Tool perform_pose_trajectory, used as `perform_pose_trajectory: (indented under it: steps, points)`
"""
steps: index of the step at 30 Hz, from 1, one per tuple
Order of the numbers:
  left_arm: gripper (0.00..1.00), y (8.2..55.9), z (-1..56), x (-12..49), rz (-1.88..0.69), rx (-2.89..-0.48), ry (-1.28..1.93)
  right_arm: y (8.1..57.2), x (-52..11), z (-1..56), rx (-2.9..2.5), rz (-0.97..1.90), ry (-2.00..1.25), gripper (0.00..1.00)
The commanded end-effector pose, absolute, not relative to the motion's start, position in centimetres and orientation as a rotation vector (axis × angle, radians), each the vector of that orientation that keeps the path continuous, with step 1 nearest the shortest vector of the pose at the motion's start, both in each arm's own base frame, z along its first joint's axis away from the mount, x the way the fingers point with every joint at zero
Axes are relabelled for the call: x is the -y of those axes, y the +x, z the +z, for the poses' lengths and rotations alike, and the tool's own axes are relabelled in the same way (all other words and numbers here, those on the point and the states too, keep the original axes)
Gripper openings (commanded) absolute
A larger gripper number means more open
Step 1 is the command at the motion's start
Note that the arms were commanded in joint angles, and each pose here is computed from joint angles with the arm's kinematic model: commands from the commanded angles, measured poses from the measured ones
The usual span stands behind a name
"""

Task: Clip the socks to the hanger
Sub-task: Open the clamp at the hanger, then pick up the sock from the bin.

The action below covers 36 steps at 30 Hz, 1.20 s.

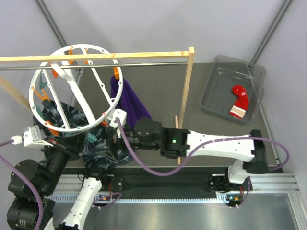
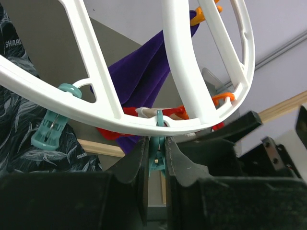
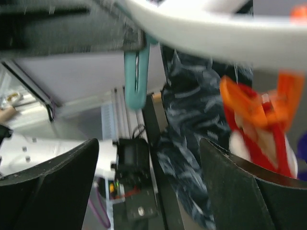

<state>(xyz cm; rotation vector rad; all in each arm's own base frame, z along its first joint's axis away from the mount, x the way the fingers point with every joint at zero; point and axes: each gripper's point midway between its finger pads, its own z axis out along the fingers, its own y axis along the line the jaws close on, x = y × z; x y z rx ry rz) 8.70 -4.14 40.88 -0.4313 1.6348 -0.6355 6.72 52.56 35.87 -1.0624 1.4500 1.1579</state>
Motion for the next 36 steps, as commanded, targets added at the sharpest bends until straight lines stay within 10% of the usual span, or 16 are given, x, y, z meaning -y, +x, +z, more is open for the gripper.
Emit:
perform_pose_trajectory:
  steps: [1, 18, 36]
  points:
    - [0.0, 9.2, 40.8, 4.1, -0.612, -1.653, -0.417, 6.1, -46.5, 38.4, -1.429, 1.045, -1.043, 0.86]
    - [0.0, 9.7, 40.2, 4.6, -0.621, -1.662, -0.375, 19.2, -21.5, 32.4, -1.682, 0.099, -0.179, 0.86]
    - [0.0, 10.6, 37.3, 5.3, -0.646, -1.703, -0.377, 26.2, -7.4, 22.3, -1.904, -0.057, 0.35, 0.81]
